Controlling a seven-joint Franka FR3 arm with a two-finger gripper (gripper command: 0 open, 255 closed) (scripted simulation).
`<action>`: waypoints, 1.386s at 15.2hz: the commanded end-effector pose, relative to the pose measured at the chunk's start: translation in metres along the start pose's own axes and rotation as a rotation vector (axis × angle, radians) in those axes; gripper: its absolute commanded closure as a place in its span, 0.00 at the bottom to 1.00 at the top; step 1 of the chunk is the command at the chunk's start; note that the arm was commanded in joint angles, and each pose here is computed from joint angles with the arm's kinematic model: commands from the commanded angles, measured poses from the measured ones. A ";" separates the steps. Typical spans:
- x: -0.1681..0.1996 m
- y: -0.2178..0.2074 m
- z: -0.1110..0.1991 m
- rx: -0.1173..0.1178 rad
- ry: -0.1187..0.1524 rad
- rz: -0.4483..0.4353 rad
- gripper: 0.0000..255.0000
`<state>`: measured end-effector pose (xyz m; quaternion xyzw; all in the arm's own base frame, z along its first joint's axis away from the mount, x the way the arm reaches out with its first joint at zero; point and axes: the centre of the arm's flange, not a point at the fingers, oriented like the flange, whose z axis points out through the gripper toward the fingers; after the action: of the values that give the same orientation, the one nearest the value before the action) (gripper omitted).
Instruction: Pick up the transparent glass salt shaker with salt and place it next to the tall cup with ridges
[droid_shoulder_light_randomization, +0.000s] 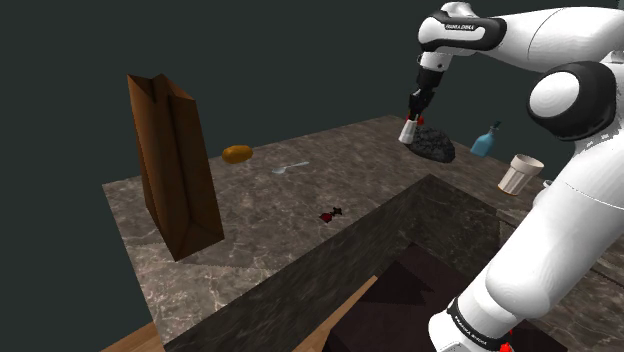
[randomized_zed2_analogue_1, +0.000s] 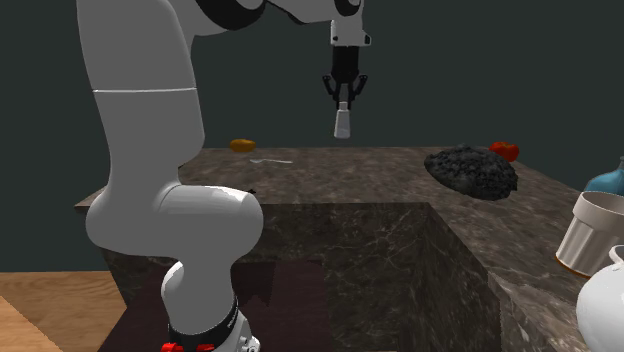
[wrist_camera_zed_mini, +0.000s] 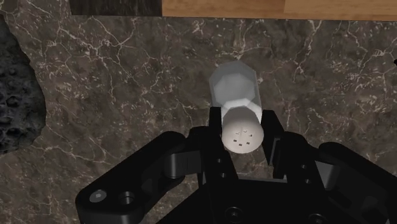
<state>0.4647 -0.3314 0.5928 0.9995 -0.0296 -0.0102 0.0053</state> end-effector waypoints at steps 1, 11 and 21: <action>0.000 0.001 -0.009 0.000 0.000 0.000 1.00; -0.060 0.053 -0.025 0.000 0.000 0.000 1.00; -0.159 0.140 -0.022 0.000 0.000 0.000 1.00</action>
<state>0.3085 -0.4515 0.6219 0.9995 -0.0303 -0.0103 0.0051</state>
